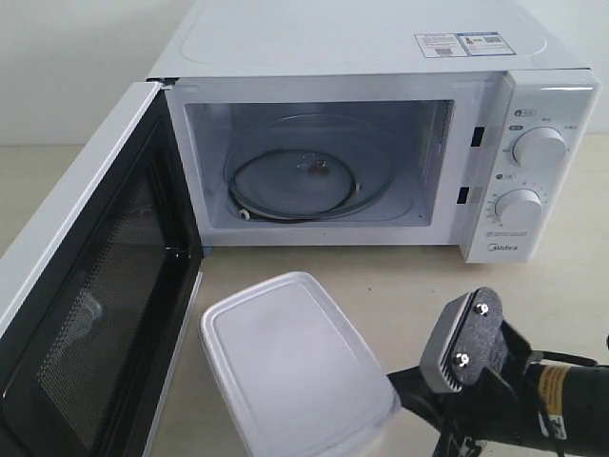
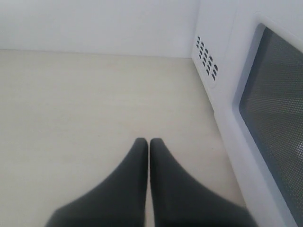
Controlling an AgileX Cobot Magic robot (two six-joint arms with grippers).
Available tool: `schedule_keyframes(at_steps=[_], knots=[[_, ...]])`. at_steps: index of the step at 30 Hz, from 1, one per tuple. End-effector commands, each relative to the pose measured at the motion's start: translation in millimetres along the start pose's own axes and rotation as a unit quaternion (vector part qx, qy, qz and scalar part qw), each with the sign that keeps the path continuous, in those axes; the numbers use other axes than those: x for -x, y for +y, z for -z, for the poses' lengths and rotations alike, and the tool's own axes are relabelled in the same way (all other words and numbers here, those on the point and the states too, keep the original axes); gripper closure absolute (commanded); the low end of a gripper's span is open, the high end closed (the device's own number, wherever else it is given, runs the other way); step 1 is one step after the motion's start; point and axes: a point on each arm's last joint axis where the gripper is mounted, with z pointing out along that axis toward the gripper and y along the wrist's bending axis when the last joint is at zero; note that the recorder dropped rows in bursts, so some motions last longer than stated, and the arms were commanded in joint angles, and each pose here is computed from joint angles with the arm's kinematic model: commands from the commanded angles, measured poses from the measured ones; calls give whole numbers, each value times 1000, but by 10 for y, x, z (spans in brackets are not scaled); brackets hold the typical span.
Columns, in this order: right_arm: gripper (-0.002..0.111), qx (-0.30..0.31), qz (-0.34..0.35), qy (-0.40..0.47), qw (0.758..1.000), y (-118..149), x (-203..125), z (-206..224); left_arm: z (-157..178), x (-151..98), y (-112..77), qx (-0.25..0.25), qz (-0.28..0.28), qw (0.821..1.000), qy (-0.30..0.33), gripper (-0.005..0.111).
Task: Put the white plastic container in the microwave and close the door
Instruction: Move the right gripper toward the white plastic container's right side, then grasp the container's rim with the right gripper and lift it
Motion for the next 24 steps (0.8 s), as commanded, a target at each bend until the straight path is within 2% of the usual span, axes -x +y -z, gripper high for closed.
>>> schedule_keyframes(at_steps=[1,7,10,18,24], knots=[[108,16,39,29,999,113,34,-8,8,23,3,2,-3,1000,-11,103],[108,13,61,26,998,133,113,48,8,23,3,2,-3,1000,-11,103],[108,42,92,27,995,186,117,63,8,23,3,2,-3,1000,-11,103],[108,86,120,28,989,261,108,70,7,23,20,17,1,1000,-11,103],[108,103,106,24,989,255,167,40,-20,9,46,39,6,999,8,103]])
